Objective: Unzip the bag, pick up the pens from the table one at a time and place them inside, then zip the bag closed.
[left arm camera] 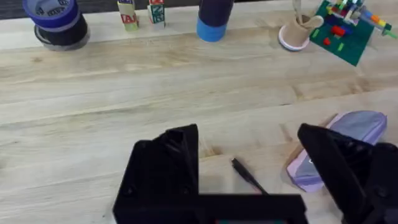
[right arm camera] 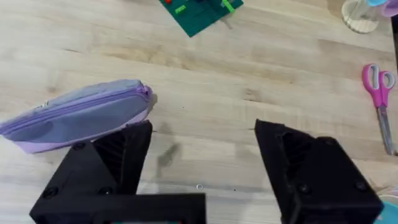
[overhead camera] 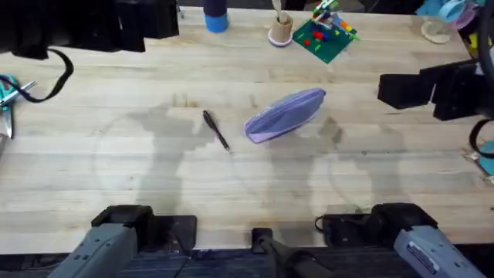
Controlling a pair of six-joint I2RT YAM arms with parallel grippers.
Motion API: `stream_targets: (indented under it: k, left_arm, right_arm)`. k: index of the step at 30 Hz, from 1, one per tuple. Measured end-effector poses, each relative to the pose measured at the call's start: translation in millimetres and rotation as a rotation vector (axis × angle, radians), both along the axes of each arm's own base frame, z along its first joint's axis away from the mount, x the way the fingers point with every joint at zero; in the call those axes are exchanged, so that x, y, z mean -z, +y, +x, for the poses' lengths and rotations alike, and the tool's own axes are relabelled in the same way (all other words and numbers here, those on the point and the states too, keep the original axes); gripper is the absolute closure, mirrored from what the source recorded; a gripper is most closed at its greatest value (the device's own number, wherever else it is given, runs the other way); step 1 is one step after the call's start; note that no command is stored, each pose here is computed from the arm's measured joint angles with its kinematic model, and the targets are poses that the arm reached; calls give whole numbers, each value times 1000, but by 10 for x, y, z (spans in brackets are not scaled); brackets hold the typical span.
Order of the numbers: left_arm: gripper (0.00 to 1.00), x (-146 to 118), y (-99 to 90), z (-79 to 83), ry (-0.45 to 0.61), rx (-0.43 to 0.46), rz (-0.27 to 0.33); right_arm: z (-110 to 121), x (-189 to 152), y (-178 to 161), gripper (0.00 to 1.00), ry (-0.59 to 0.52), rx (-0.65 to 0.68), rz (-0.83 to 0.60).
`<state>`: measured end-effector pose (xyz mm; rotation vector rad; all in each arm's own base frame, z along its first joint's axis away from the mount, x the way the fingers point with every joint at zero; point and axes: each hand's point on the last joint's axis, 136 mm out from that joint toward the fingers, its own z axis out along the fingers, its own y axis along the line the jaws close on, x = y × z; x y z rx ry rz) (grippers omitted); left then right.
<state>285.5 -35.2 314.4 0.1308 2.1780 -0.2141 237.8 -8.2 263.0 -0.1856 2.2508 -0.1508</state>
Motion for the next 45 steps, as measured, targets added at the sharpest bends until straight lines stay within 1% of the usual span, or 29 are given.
stream_targets:
  k: [8,10,11,14,17,20,22,24,30,33,35,38,45]
  left_arm:
    - [8,58,-38,-68,44,18,-13]
    - [8,76,-77,-94,55,41,-22]
    - [8,85,-114,-114,60,67,-25]
    - [8,134,-290,-236,78,212,-17]
    - [8,179,-498,-417,82,407,0]
    - [8,174,-647,-551,57,555,8]
    - [8,151,-729,-618,28,638,12]
    - [8,113,-795,-660,-7,703,13]
    - [8,13,-971,-774,-78,837,-13]
    - [8,-7,-1074,-855,-109,917,-2]
    - [8,-17,-1112,-880,-128,951,8]
    - [8,-20,-1122,-872,-144,968,21]
    - [8,-54,-1135,-745,-194,980,50]
  right_arm:
    - [-4,0,0,6,1,-1,-1]
    - [-4,0,0,6,2,-2,-2]
    - [-4,1,0,6,2,-2,-2]
    - [-4,0,0,6,2,-5,-6]
    - [-2,-2,0,6,1,-13,-16]
    - [-1,-5,0,6,0,-18,-23]
    - [0,-4,0,5,1,-19,-23]
    - [0,-4,0,6,0,-19,-24]
    - [14,-22,0,5,-9,-21,-27]
    - [30,-41,0,5,-19,-23,-29]
    - [39,-56,0,5,-25,-23,-29]
    - [41,-57,0,5,-26,-23,-29]
    - [41,-58,0,6,-26,-23,-29]
